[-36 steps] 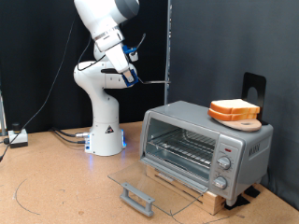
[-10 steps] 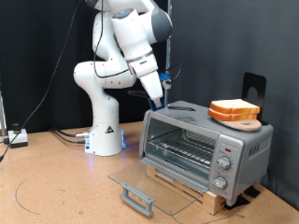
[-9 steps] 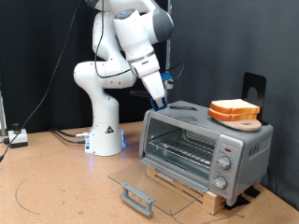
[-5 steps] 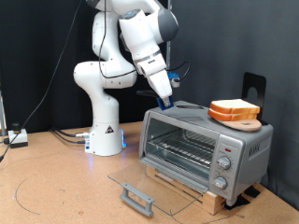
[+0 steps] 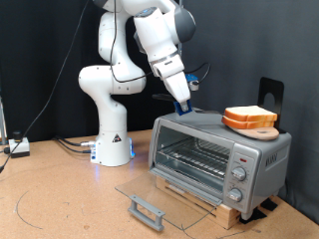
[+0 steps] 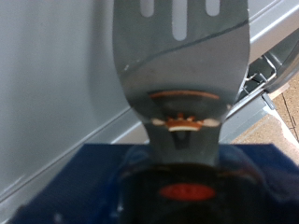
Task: Make a piece of toast with the oven
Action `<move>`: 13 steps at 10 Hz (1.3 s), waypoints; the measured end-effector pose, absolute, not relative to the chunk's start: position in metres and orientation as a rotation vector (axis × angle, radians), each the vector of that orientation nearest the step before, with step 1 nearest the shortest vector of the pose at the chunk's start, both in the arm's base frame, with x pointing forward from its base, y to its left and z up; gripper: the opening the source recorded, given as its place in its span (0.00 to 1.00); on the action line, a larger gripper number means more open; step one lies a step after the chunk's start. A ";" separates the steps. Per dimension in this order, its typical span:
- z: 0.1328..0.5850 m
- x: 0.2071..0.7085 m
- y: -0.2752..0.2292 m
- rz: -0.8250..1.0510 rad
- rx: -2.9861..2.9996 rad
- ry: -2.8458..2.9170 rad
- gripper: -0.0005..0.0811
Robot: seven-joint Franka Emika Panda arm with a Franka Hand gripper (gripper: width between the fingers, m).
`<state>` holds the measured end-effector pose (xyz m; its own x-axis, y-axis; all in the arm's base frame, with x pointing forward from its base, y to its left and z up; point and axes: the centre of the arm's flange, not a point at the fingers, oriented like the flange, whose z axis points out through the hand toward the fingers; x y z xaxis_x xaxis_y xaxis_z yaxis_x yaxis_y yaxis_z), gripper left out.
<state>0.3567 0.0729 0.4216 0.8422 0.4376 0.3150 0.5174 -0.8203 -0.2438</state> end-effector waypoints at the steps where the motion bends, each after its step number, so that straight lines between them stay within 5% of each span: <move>1: 0.420 0.358 0.075 -0.342 -2.702 -0.718 0.49; 13: 0.417 0.369 0.081 -0.333 -2.716 -0.743 0.49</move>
